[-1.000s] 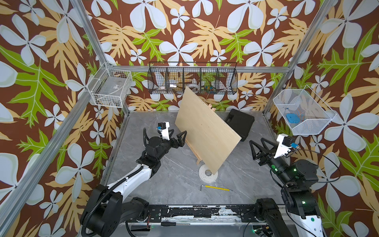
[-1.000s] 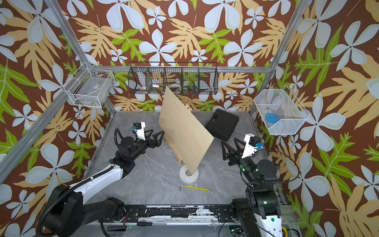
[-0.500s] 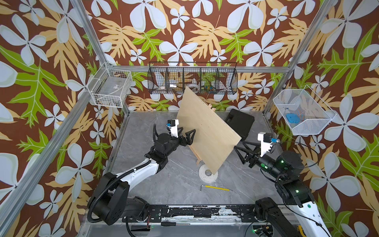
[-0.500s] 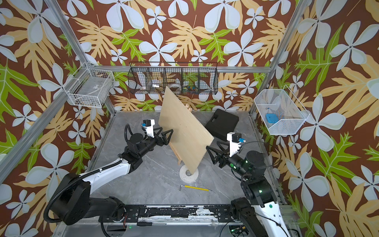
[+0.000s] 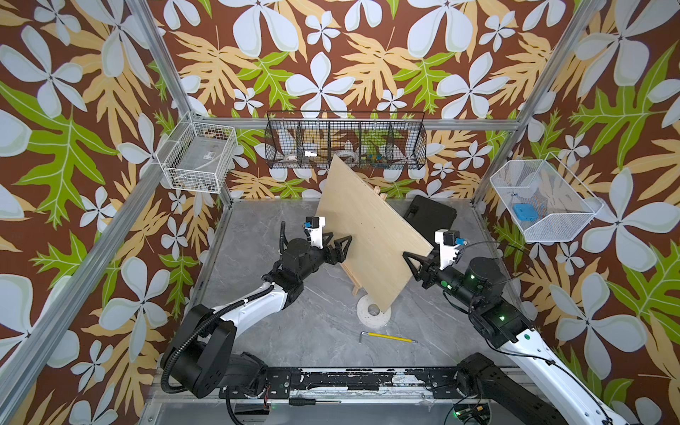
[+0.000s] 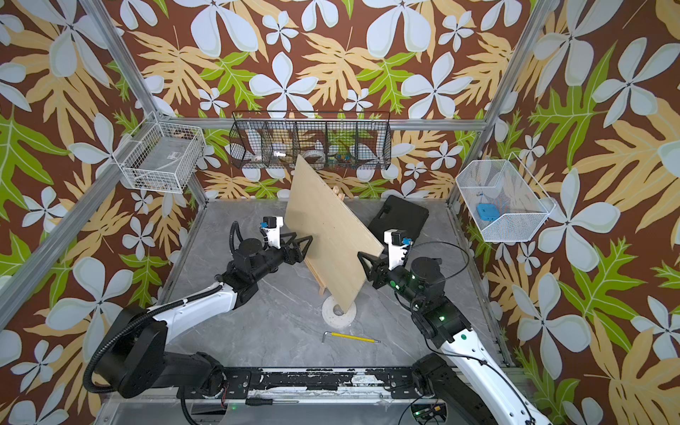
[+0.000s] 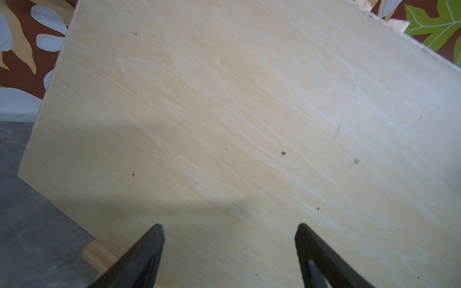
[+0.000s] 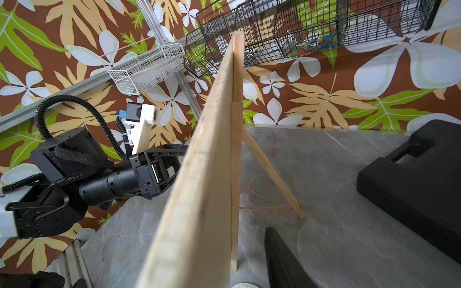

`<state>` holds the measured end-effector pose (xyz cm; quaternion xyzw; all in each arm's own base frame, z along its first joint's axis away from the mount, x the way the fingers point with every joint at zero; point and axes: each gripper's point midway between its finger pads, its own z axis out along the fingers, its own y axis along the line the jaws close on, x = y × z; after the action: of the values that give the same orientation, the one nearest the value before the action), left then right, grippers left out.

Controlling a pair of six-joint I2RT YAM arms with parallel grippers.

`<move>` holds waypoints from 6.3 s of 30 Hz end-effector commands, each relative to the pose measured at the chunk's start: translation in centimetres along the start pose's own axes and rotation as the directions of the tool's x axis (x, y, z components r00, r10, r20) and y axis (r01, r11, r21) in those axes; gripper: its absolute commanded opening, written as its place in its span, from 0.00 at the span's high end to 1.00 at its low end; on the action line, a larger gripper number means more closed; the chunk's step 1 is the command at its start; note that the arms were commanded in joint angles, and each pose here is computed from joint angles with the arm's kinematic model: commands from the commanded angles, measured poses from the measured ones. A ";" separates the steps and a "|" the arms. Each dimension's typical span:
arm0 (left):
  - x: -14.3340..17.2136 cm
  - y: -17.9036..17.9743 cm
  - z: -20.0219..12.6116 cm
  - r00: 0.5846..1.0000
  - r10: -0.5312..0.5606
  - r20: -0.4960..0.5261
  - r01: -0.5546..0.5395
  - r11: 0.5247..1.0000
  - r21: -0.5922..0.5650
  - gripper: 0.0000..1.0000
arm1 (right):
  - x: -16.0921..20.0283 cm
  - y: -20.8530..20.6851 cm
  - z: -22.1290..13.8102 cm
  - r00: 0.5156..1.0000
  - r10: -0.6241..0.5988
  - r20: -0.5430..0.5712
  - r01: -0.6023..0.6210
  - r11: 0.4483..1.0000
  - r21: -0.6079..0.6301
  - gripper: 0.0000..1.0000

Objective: Disassemble the easel
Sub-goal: Pick up, then place the corner of the board.

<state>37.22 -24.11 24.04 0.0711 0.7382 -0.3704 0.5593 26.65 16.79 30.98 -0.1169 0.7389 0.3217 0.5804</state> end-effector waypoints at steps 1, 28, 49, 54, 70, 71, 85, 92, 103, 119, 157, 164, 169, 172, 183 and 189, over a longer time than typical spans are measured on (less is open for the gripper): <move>-0.2 -0.7 0.1 1.000 -0.018 0.007 0.017 0.999 0.039 0.18 | -1.7 -0.2 -0.3 0.995 -0.026 0.092 0.024 1.000 0.019 0.60; 0.4 0.7 -2.7 0.987 -0.158 0.036 0.159 0.987 -0.026 0.19 | -8.0 4.0 -3.2 0.939 -0.109 0.327 0.153 0.982 -0.109 1.00; 4.2 3.6 -5.3 0.847 -0.527 0.075 0.530 0.847 -0.031 0.18 | -13.4 6.0 -5.7 0.859 0.014 0.511 0.098 0.977 -0.191 1.00; 5.5 4.7 -6.2 0.793 -0.600 0.107 0.607 0.794 -0.045 0.16 | -13.3 5.6 -5.7 0.847 0.051 0.530 0.065 0.978 -0.198 1.00; 4.5 5.4 -4.4 0.724 -0.673 0.154 0.670 0.738 0.078 0.14 | -14.0 5.5 -6.1 0.789 0.166 0.591 0.008 0.960 -0.281 1.00; 4.3 5.3 -4.1 0.724 -0.672 0.153 0.668 0.739 0.084 0.14 | -14.0 5.6 -6.1 0.786 0.172 0.594 0.008 0.958 -0.287 1.00; 1.9 5.5 -3.1 0.753 -0.634 0.175 0.631 0.771 0.079 0.12 | -17.0 6.1 -7.4 0.690 0.216 0.691 0.028 0.946 -0.323 1.00; 0.4 5.0 -4.5 0.757 -0.618 0.210 0.617 0.783 0.078 0.11 | -18.2 5.8 -7.8 0.639 0.241 0.730 0.010 0.947 -0.322 1.00; -0.6 2.8 -7.6 0.735 -0.650 0.194 0.630 0.760 0.157 0.14 | -20.0 6.2 -7.7 0.586 0.335 0.738 -0.032 0.920 -0.392 1.00; -6.5 -4.5 -12.5 0.686 -0.720 0.104 0.578 0.626 0.524 0.29 | -19.9 7.3 -3.8 0.598 0.520 0.611 -0.243 0.843 -0.480 1.00; -10.4 -3.3 -24.1 0.475 -0.799 0.369 0.578 0.599 0.554 1.00 | -9.0 12.7 7.4 0.777 0.621 0.100 -0.569 0.762 -0.309 0.64; -10.2 -2.7 -24.4 0.506 -0.752 0.423 0.596 0.659 0.459 1.00 | -6.8 15.0 8.1 0.805 0.592 0.035 -0.556 0.775 -0.299 0.86; -9.8 -2.5 -24.0 0.577 -0.694 0.432 0.602 0.718 0.349 1.00 | -7.1 14.8 7.8 0.802 0.595 0.049 -0.558 0.776 -0.295 1.00; -9.6 -2.5 -24.0 0.635 -0.636 0.439 0.580 0.768 0.272 0.86 | -7.8 14.8 7.4 0.805 0.590 0.070 -0.544 0.779 -0.310 1.00; -7.9 -1.9 -23.4 0.687 -0.596 0.415 0.569 0.797 0.202 0.55 | -10.5 15.3 4.7 0.755 0.641 0.138 -0.533 0.722 -0.441 1.00; -6.7 -1.4 -23.1 0.744 -0.546 0.385 0.552 0.827 0.107 0.40 | -10.9 14.6 4.2 0.723 0.671 0.165 -0.553 0.705 -0.443 1.00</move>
<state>21.29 -8.84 31.81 -0.2502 0.6009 -0.5344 0.5391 25.94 29.84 41.13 0.0850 0.6301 0.6076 0.4760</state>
